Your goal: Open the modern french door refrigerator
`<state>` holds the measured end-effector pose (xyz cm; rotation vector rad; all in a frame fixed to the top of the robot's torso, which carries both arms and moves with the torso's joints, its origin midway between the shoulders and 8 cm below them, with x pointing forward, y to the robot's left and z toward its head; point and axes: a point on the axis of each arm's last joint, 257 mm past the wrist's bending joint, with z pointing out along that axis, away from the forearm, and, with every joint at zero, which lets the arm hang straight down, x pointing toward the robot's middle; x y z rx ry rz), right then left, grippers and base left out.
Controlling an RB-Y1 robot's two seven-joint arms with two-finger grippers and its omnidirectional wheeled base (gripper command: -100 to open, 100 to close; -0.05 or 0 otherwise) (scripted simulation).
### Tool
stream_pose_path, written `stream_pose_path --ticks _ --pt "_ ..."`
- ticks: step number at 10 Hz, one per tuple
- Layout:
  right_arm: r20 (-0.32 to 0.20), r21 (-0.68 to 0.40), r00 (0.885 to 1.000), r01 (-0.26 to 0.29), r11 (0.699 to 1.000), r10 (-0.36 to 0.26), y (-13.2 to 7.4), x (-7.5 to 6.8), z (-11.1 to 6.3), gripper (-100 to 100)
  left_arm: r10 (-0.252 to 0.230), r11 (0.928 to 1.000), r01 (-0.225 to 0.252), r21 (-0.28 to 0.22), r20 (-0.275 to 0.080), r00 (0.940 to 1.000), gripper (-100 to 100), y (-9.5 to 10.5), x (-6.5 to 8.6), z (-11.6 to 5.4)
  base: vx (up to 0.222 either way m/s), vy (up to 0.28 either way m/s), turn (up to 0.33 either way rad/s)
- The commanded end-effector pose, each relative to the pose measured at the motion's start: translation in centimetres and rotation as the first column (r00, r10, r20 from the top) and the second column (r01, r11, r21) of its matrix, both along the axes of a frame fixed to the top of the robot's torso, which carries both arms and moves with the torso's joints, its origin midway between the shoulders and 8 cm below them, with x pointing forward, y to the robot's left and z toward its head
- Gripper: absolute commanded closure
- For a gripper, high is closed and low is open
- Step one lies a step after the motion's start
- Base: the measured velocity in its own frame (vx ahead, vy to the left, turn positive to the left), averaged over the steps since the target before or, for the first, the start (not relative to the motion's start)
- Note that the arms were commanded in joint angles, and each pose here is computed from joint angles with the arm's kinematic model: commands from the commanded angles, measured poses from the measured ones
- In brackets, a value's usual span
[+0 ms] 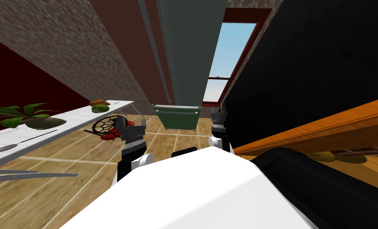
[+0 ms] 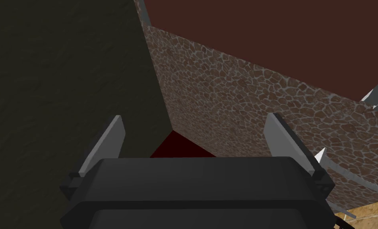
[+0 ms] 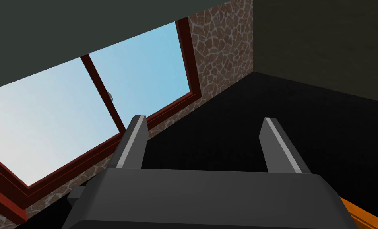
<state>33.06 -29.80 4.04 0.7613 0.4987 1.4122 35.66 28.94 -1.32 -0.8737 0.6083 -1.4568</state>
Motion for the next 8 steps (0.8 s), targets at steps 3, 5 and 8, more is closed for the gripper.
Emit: stream_pose_path --ticks 3,5,8 --pt "0.0 0.0 1.0 0.0 1.0 0.0 0.0 0.0 0.01 0 0.0 1.0 0.0 0.0 0.0 1.0 0 0.0 0.0 0.01 0.0 0.0 0.0" --pt "0.0 0.0 1.0 0.0 1.0 0.0 0.0 -0.01 0.01 0 0.0 1.0 0.0 0.0 0.0 1.0 0 0.0 0.0 0.01 0.0 0.0 0.0" --pt "0.0 0.0 1.0 0.0 1.0 0.0 0.0 -0.01 0.02 0 0.0 1.0 0.0 0.0 0.0 1.0 0 0.0 -0.01 0.02 0.0 0.0 0.0"
